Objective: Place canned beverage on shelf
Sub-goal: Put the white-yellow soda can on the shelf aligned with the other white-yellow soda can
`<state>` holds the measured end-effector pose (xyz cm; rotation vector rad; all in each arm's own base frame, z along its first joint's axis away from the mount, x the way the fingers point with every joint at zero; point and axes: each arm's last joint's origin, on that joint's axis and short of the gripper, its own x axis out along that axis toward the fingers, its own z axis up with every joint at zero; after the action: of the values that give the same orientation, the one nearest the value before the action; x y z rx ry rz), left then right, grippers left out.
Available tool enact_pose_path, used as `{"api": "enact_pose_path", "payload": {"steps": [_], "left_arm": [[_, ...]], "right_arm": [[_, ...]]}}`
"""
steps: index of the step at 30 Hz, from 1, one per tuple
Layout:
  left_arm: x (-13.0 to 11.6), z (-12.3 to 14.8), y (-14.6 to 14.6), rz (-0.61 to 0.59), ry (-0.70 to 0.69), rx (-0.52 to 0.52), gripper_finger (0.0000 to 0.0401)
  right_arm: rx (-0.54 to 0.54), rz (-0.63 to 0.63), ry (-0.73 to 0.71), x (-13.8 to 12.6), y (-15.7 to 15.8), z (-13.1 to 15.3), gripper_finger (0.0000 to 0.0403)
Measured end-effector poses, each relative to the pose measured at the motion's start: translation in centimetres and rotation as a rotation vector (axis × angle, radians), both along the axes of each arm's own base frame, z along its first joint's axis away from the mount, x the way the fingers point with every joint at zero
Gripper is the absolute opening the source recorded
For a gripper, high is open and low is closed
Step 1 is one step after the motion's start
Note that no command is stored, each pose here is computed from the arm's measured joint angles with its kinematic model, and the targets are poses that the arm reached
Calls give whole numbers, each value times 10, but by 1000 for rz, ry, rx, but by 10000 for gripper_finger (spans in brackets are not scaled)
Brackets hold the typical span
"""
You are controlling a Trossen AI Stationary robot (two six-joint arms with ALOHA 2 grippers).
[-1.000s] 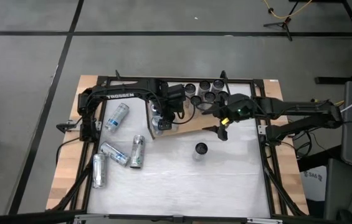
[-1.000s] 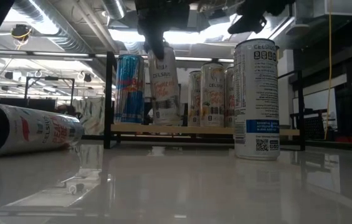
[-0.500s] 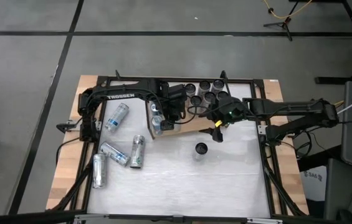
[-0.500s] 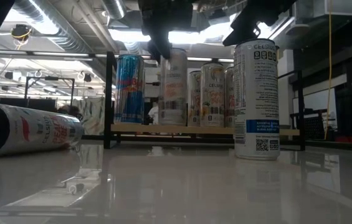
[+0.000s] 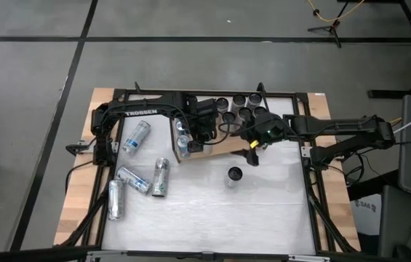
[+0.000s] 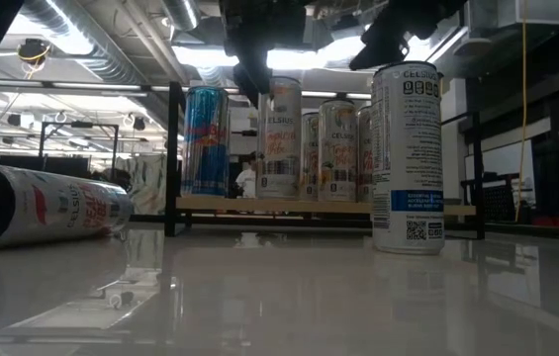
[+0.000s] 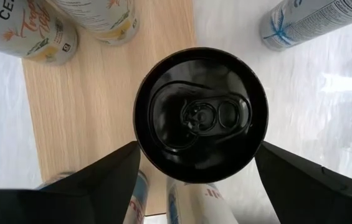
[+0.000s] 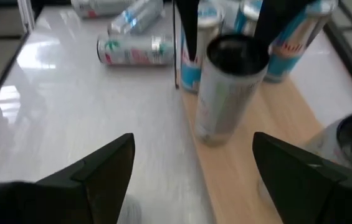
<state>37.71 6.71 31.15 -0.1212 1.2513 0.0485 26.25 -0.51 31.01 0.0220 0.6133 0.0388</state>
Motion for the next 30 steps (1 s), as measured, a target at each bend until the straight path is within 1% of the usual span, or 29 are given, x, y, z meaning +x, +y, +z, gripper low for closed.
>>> {"api": "enact_pose_path", "payload": {"steps": [5, 8, 13, 17, 20, 23, 26, 28, 30], "left_arm": [[-5, 3, -1, 0, 18, -4, 308], [-12, 11, -2, 1, 12, 3, 308], [-29, 36, -5, 8, -56, 33, 308], [-50, 62, -8, 19, -130, 64, 309], [-68, 83, -12, 61, -190, 100, 309], [-86, 101, -18, 115, -244, 140, 309], [-105, 116, -28, 147, -296, 174, 309], [-115, 125, -37, 148, -328, 197, 309], [-128, 134, -46, 137, -367, 219, 309]], "right_arm": [[-3, 0, -94, 5, 0, 8, 321], [-4, 0, -156, 8, 0, 13, 321], [-7, 0, -241, 11, 0, 20, 321], [-10, -4, -308, 13, 0, 27, 321], [-11, -1, -359, 17, 0, 30, 321], [-10, 8, -372, 25, 0, 32, 321], [-8, 18, -351, 39, 0, 35, 321], [-21, 35, -336, 50, 0, 38, 321], [-32, 43, -290, 61, -1, 40, 321]]}}
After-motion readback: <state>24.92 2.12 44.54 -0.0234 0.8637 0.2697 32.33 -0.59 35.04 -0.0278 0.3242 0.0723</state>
